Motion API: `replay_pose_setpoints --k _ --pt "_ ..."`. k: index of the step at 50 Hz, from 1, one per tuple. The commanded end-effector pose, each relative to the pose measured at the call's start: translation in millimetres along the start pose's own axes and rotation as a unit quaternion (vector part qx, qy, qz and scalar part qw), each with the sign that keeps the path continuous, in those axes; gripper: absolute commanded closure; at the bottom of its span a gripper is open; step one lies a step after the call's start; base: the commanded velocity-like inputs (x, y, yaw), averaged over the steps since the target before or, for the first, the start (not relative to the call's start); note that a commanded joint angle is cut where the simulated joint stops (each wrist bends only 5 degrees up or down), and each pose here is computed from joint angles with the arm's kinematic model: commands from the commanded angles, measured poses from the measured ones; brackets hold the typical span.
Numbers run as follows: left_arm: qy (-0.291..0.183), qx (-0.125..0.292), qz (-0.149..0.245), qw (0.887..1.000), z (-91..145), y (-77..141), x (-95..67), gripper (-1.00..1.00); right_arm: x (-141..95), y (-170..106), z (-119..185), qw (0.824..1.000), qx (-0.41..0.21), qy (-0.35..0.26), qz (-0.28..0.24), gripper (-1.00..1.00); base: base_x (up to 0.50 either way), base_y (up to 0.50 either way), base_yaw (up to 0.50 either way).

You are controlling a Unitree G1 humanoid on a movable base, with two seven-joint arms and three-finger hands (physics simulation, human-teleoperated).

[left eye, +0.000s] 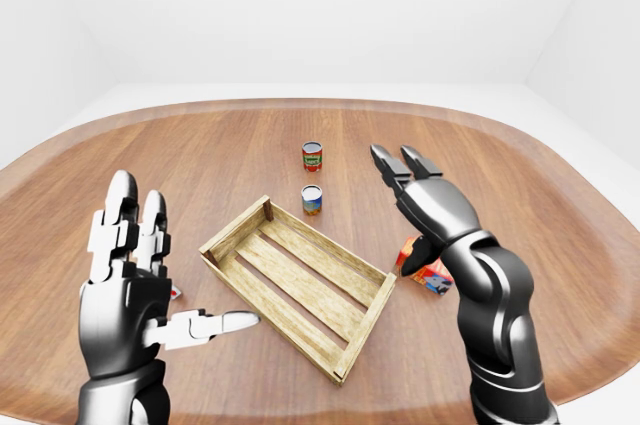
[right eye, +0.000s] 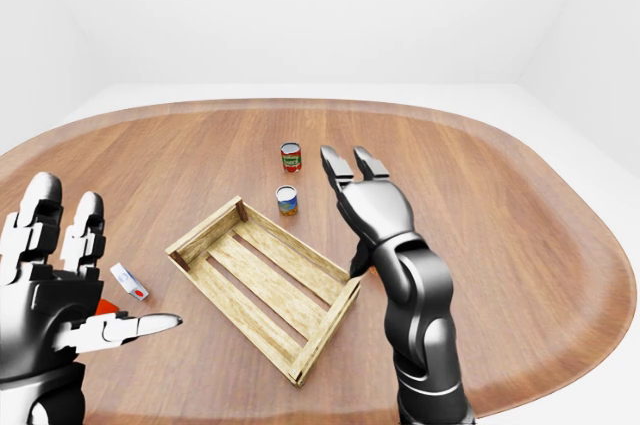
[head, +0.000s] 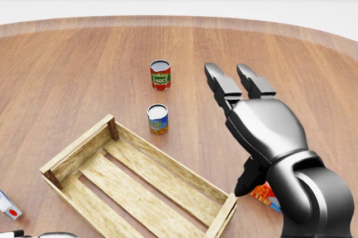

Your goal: Pick up the butter and put it in the tray.

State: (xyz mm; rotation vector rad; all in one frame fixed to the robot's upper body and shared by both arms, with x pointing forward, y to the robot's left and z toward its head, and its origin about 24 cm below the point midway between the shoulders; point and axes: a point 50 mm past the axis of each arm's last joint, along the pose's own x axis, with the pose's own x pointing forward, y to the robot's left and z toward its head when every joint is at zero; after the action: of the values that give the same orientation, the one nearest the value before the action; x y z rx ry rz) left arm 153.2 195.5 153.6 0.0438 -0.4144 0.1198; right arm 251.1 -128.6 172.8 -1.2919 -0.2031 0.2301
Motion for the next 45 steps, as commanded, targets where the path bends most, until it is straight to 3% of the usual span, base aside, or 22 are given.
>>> replay_pose_setpoints --k 1,17,45 --pt "-0.002 0.0 0.003 1.0 1.1 2.3 -1.0 -1.0 11.4 -3.8 -25.4 0.99 -0.083 0.113 0.0 -1.0 0.0 0.0 0.0" --pt "-0.001 -0.001 0.005 1.0 0.3 2.9 -1.0 -1.0 7.1 9.5 -43.6 0.983 -0.091 0.157 0.032 -1.0 0.0 0.0 0.0" --pt "-0.002 -0.003 0.006 1.0 -0.4 4.5 0.0 -1.0 6.4 34.3 -53.6 0.987 -0.023 0.136 0.085 -1.0 0.0 0.0 0.0"
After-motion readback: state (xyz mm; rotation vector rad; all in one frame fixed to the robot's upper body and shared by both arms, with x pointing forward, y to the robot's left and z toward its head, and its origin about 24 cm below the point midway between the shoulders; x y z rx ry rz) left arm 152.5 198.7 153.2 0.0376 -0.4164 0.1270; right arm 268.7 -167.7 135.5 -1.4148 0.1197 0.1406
